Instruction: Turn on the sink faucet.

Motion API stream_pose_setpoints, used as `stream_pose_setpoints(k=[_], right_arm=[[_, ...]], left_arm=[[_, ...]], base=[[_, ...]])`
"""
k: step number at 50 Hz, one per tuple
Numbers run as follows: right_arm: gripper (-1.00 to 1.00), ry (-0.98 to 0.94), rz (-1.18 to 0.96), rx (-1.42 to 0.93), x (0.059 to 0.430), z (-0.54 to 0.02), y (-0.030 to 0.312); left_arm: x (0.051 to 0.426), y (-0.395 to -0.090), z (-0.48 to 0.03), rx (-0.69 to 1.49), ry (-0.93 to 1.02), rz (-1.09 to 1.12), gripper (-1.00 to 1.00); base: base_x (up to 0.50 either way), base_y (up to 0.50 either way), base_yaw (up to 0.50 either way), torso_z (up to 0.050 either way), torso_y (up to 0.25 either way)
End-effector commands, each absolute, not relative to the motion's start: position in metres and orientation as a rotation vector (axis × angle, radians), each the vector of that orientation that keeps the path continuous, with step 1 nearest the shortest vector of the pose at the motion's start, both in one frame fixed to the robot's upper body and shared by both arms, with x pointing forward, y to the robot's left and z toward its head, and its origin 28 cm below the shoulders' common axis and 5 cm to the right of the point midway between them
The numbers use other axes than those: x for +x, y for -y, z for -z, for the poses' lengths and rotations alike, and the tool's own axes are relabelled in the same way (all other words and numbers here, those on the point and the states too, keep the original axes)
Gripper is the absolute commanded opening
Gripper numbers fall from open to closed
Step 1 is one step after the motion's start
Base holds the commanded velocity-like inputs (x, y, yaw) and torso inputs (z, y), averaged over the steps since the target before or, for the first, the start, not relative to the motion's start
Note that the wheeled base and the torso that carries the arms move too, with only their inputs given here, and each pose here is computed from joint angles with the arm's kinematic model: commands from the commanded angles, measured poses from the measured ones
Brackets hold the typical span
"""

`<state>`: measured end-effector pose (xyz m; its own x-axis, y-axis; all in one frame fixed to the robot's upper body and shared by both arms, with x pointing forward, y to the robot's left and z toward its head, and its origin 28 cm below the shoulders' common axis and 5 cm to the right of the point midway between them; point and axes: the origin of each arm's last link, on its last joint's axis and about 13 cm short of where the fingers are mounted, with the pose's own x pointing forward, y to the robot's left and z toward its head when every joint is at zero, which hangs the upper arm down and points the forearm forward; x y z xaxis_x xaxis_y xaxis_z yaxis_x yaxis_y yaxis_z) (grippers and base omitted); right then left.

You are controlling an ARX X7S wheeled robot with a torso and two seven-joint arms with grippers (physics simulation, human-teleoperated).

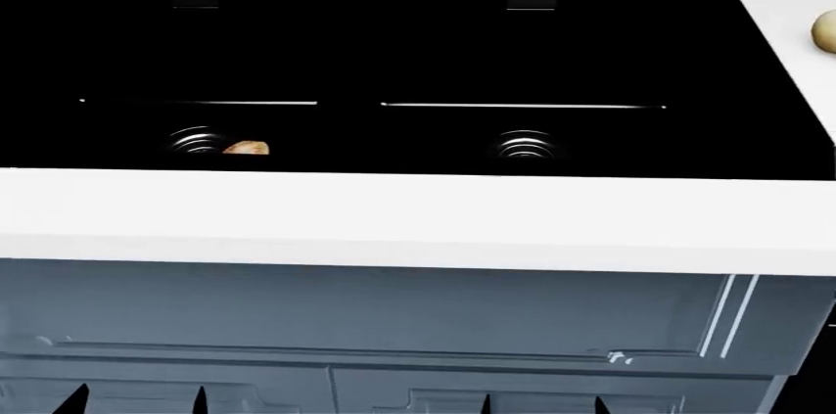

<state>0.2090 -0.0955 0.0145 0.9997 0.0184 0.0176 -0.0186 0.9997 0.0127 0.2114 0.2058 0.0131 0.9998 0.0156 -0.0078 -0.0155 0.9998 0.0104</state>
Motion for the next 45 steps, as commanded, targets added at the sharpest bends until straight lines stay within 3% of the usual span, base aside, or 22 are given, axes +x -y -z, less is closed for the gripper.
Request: stream_pose_setpoints(k=[1, 24, 45], right_arm=[[1.00, 0.023, -0.014, 0.007, 0.2087, -0.0150, 0.0956], [1.00, 0.028, -0.001, -0.002, 0.2079, -0.0155, 0.0956], [1.00, 0.030, -0.009, -0.005, 0.2083, -0.0157, 0.0954]], left_arm=[[0.2124, -0.2051, -0.0131, 0.014, -0.014, -0.015, 1.00], [0.2098, -0.2084, -0.0141, 0.009, 0.005, -0.018, 1.00], [0.2076, -0.2086, -0.0164, 0.006, 0.024, 0.000, 1.00]], base=[[0.00, 0.20, 0.00, 0.000, 0.000], [0.00, 0.03, 0.00, 0.000, 0.000], [0.00, 0.00, 0.00, 0.049, 0.000]])
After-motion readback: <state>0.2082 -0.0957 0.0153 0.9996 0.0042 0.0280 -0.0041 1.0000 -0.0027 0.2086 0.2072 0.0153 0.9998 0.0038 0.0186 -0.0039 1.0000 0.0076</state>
